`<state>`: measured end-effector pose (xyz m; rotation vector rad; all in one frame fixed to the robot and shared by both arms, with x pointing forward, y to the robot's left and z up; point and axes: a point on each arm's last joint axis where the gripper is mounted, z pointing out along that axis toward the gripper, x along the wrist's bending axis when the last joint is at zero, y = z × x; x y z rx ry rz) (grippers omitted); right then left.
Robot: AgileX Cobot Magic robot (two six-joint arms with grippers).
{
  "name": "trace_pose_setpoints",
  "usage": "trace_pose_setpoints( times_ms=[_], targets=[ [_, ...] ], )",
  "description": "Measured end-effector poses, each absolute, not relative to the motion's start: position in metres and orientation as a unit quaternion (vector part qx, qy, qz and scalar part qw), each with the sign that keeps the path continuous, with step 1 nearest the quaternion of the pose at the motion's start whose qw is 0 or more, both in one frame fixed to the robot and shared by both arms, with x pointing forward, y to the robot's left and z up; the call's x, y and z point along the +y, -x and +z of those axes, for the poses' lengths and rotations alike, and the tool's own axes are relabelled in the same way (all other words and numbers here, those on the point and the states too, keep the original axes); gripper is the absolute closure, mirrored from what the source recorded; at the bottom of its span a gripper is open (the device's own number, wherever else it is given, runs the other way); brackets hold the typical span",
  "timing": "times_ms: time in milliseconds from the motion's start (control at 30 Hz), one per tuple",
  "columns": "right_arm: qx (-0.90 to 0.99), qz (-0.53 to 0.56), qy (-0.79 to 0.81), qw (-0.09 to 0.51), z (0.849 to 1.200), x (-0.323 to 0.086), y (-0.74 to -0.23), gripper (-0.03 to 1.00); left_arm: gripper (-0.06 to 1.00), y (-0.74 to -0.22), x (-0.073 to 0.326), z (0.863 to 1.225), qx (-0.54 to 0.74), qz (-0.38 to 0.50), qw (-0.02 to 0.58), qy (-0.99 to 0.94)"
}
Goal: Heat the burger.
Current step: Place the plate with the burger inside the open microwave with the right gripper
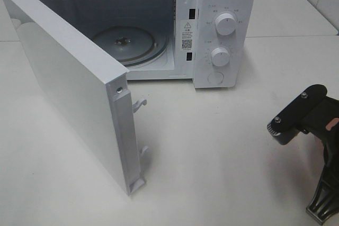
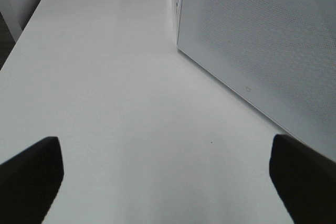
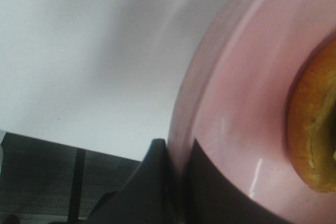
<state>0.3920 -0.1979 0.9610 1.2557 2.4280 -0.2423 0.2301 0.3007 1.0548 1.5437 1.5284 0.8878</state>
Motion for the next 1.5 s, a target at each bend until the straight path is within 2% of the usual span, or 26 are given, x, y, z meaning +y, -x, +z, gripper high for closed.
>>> trace_pose_setpoints(
  times_ms=[367,833,1500],
  targets=[
    [0.899,-0.091,-0.379,0.201,0.964,-0.181,-0.364,0.91,-0.05,-0.23,0.301,1.055,0.601,0.349,0.387,-0.607],
    [0.92,-0.041,-0.338,0.196,0.962,-0.169,-0.364,0.9,-0.05,-0.23,0.301,1.055,0.601,0.349,0.387,-0.607],
    [0.972,-0.011,-0.102,0.212,0.962,-0.157,-0.371,0.89,-0.05,-0.23,0.301,1.055,0.601,0.349,0.387,-0.607]
  ],
)
